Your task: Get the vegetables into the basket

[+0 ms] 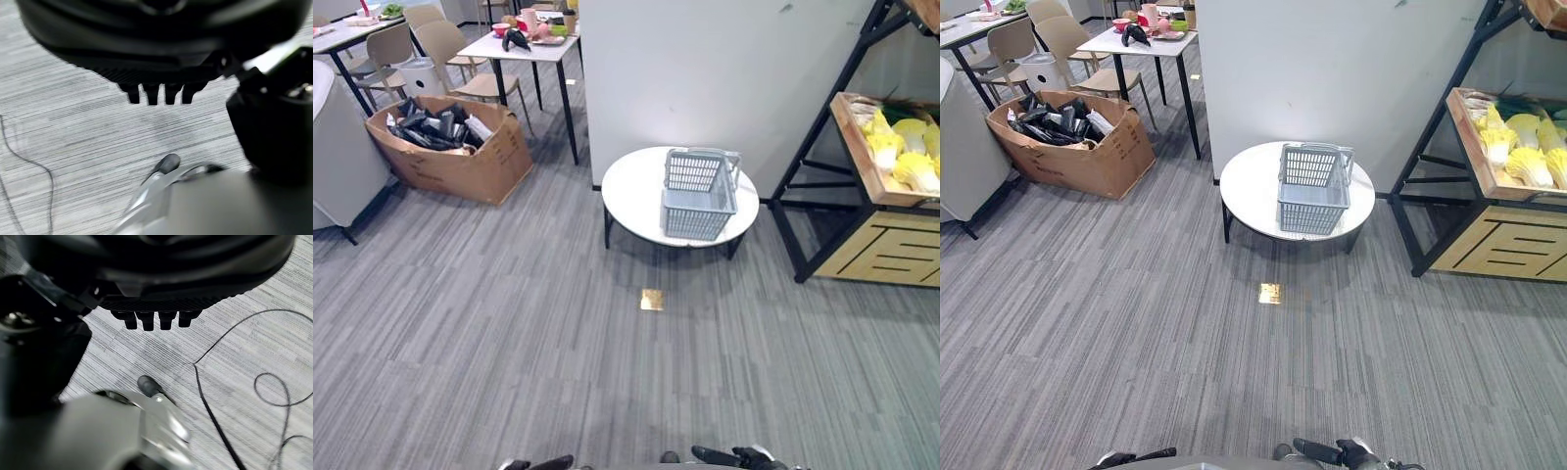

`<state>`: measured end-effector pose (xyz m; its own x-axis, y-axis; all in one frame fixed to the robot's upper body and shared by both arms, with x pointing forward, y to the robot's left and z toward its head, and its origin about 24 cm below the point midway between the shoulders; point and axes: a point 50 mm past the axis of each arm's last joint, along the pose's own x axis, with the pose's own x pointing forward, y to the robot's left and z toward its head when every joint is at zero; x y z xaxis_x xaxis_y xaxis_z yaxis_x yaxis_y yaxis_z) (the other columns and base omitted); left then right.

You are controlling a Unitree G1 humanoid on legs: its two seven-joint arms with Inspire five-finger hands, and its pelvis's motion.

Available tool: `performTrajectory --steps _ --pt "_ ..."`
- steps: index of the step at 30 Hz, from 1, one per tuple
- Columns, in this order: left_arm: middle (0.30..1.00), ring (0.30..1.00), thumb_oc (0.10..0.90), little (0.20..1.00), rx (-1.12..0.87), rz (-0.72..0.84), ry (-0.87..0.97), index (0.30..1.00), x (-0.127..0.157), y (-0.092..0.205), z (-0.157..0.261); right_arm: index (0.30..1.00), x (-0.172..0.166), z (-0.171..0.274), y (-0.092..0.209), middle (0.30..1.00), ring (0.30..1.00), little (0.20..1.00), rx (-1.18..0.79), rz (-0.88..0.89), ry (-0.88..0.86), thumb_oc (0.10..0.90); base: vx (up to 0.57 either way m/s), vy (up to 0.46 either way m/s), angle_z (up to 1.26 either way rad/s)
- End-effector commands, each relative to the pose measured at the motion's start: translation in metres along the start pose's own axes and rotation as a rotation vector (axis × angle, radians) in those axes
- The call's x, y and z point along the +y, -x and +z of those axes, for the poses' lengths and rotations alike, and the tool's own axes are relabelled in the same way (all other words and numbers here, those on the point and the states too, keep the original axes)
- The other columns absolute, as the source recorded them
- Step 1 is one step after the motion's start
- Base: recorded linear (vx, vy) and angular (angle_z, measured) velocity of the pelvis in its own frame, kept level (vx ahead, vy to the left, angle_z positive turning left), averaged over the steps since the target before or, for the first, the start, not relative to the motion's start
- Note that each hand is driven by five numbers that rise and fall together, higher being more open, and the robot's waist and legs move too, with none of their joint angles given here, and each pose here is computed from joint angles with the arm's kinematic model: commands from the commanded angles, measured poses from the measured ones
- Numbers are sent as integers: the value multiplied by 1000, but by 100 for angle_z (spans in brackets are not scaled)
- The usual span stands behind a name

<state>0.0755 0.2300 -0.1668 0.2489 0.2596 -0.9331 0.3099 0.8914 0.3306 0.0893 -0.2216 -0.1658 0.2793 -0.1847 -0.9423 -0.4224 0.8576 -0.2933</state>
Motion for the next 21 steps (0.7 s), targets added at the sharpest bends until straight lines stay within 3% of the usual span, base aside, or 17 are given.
performTrajectory --steps 1,21 --pt "1000 1000 900 1000 -54 19 -79 1000 2 -1 22 1000 -18 2 -1 1000 1000 1000 36 -42 69 900 0 0 0" --pt "1000 1000 900 1000 -40 16 -90 1000 2 -1 19 1000 -19 2 -1 1000 1000 1000 37 -39 90 900 0 0 0"
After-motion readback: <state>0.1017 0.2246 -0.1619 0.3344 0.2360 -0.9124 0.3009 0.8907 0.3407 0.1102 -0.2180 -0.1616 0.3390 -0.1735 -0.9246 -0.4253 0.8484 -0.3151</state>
